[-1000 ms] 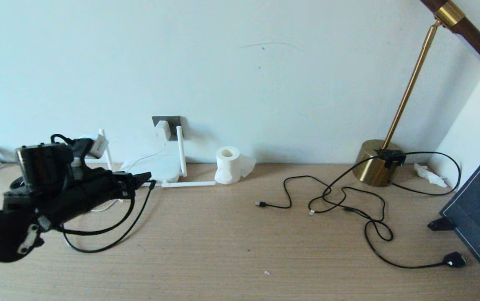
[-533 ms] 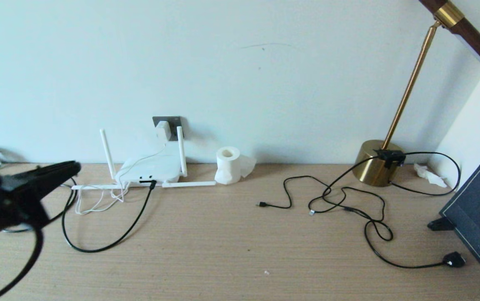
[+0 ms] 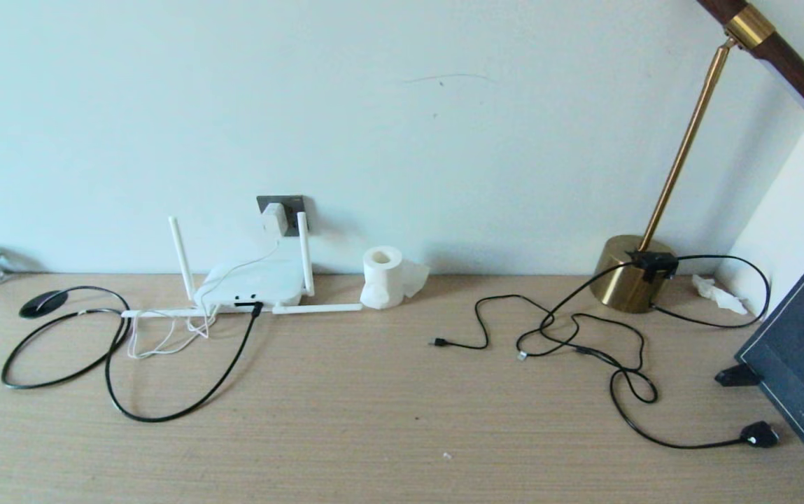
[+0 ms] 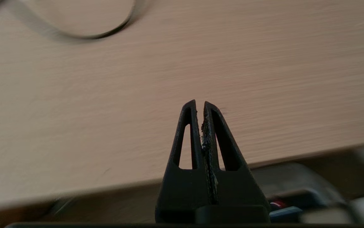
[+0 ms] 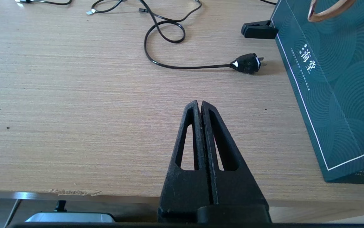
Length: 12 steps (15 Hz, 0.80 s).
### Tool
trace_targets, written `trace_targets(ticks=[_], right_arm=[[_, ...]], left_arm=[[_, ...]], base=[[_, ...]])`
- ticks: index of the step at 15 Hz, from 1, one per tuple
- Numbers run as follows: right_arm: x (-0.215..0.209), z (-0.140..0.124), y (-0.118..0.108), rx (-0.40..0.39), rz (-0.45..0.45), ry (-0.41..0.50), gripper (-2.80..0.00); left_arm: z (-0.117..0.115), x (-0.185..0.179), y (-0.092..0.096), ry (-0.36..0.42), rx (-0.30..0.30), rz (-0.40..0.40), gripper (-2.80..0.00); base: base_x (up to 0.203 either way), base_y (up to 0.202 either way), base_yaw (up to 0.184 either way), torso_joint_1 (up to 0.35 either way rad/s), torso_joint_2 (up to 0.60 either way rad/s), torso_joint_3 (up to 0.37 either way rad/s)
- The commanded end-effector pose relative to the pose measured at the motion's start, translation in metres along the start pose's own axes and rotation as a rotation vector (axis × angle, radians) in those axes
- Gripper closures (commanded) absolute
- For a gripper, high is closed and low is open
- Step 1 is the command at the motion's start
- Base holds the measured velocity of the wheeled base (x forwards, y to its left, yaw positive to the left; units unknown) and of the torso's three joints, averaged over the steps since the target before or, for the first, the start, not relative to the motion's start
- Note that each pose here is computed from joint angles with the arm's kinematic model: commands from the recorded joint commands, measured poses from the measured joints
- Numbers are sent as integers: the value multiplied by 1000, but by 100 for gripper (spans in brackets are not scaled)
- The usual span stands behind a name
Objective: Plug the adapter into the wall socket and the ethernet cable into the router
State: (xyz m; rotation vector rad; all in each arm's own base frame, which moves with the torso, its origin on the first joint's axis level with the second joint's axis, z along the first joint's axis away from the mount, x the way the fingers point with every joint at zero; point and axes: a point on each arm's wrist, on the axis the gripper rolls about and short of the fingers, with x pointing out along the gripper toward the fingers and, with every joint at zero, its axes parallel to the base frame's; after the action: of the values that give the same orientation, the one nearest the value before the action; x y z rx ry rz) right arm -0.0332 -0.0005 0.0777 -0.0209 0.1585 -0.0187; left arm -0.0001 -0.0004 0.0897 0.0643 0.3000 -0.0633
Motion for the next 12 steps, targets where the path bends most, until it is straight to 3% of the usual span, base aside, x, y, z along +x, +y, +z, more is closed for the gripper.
trace_targets(ticks=[1, 4, 5, 7, 12], right_arm=[[0, 0, 0, -1, 0, 4, 0], [0, 0, 0, 1, 0, 4, 0], [0, 0, 0, 0, 0, 3, 0], [0, 0, 0, -1, 0, 4, 0], [0, 0, 0, 1, 0, 4, 0]], left_arm=[[-10, -3, -2, -37, 9, 87, 0], [-18, -17, -4, -226, 135, 35, 0], [-20, -19, -4, -264, 122, 37, 0], [-20, -19, -2, -274, -62, 58, 0], [-19, -19, -2, -282, -72, 66, 0]], base=[[0, 0, 0, 0, 0, 0], [0, 0, 0, 0, 0, 0], [0, 0, 0, 0, 0, 0], [0, 0, 0, 0, 0, 0], [0, 0, 0, 0, 0, 0]])
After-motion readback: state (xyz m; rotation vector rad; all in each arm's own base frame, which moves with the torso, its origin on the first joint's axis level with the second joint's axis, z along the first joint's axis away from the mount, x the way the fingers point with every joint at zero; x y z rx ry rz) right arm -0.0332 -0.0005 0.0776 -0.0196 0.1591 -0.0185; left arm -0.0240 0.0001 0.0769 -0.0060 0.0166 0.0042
